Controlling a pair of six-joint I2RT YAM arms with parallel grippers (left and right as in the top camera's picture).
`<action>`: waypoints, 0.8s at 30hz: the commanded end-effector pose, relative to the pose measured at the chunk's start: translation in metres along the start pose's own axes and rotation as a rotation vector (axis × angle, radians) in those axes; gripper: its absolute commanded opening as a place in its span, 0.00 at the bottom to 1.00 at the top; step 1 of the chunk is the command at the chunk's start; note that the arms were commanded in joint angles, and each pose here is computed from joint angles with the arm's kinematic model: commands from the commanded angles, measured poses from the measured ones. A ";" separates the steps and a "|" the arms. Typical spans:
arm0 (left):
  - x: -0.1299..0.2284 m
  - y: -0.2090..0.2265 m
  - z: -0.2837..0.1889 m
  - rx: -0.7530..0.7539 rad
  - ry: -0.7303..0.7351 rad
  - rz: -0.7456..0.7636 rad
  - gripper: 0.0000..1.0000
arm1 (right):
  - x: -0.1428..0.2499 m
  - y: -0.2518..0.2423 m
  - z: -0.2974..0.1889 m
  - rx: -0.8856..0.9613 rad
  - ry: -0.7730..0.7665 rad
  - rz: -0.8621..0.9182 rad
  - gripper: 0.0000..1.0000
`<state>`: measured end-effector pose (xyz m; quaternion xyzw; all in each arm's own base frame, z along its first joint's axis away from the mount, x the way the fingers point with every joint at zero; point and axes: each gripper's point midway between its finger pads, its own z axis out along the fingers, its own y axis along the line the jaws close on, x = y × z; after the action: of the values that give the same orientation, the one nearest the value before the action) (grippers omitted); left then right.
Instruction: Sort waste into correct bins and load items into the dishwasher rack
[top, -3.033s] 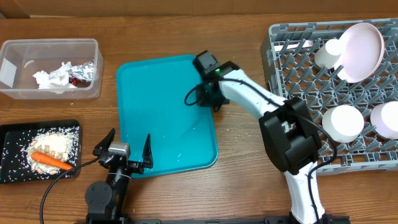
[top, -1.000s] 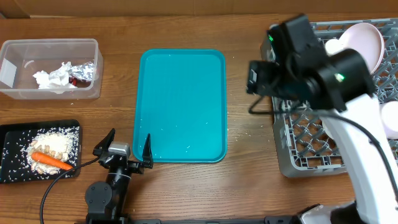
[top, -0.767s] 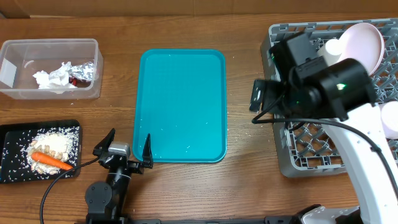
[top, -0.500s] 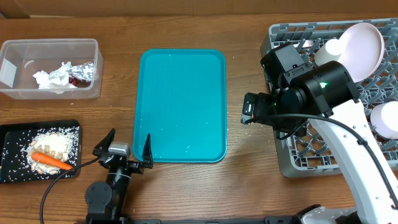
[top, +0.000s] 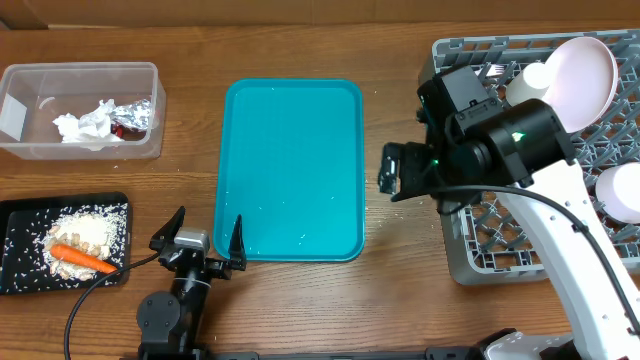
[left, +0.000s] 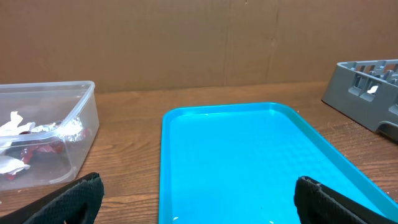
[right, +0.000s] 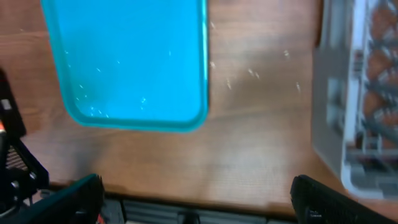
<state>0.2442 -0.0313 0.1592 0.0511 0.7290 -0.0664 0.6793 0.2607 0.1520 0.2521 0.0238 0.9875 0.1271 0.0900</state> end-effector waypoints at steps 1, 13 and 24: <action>0.000 0.004 0.000 -0.019 -0.004 0.019 1.00 | -0.004 0.004 -0.001 -0.038 -0.069 -0.125 1.00; 0.000 0.004 0.000 -0.019 -0.004 0.019 1.00 | -0.010 -0.014 -0.002 -0.201 -0.471 -0.181 1.00; 0.000 0.004 0.000 -0.019 -0.004 0.019 1.00 | 0.015 -0.063 0.010 -0.348 -0.853 -0.269 1.00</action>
<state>0.2442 -0.0313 0.1591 0.0511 0.7292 -0.0664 0.6792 0.2565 0.1001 0.2297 -0.0493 0.8405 0.2521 0.4770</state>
